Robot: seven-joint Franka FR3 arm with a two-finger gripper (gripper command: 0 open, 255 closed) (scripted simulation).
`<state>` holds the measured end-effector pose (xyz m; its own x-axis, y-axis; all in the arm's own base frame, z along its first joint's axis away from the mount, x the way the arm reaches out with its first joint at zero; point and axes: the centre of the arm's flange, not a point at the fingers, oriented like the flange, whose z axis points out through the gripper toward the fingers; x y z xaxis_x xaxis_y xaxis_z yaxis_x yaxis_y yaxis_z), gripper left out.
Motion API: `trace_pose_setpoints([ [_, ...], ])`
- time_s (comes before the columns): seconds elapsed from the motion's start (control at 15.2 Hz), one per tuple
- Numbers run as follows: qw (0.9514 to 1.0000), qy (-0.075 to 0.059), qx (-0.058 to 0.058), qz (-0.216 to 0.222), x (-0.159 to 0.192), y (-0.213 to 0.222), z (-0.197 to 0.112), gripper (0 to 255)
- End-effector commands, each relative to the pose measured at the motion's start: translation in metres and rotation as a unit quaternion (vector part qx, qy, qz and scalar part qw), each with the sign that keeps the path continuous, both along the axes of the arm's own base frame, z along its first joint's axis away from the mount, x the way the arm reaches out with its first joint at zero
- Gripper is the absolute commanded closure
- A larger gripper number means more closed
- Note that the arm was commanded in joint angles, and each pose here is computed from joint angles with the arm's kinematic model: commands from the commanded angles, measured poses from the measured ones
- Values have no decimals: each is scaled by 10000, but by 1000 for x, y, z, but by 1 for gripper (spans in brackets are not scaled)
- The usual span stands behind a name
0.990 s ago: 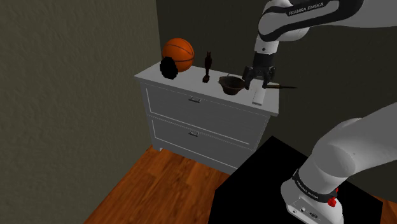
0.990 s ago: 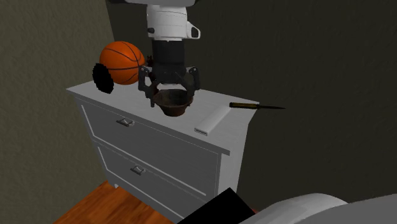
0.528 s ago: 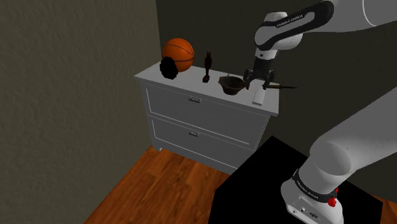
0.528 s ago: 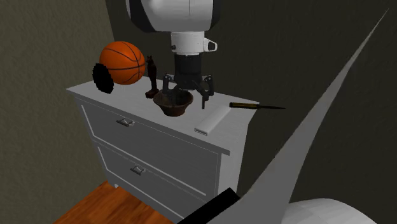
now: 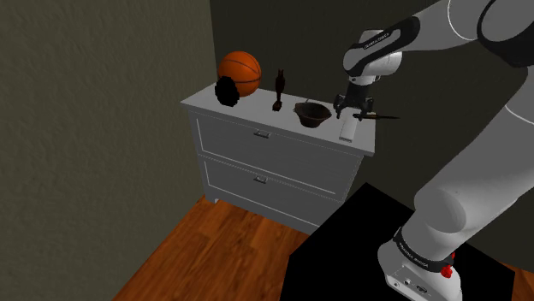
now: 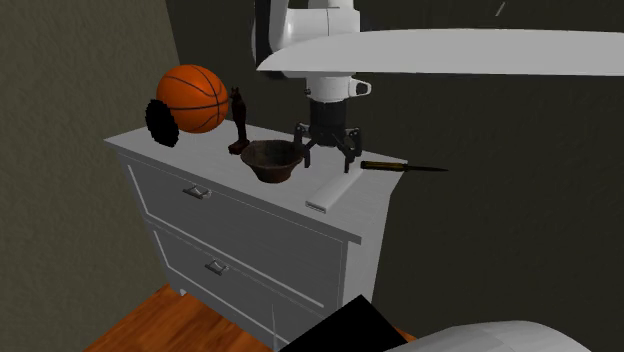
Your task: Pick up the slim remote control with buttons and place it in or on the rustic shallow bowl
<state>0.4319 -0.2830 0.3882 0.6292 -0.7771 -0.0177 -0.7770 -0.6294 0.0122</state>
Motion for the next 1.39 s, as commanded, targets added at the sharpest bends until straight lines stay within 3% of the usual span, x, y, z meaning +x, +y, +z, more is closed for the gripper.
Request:
trace_pose_setpoints([
  [0.0, 9995, -36, -82, -288, 1, -22, -12, 0],
  [0.13, 9989, -56, -128, -458, 1, -35, -18, 0],
  [0.59, 9989, -56, -128, -458, 1, -36, -58, 0],
  [1.12, 9989, -56, -128, -458, 1, -36, -58, 0],
  [1.19, 9989, -56, -128, -458, 1, -36, -58, 255],
  [1.32, 9989, -56, -128, -458, 1, -36, -58, 255],
])
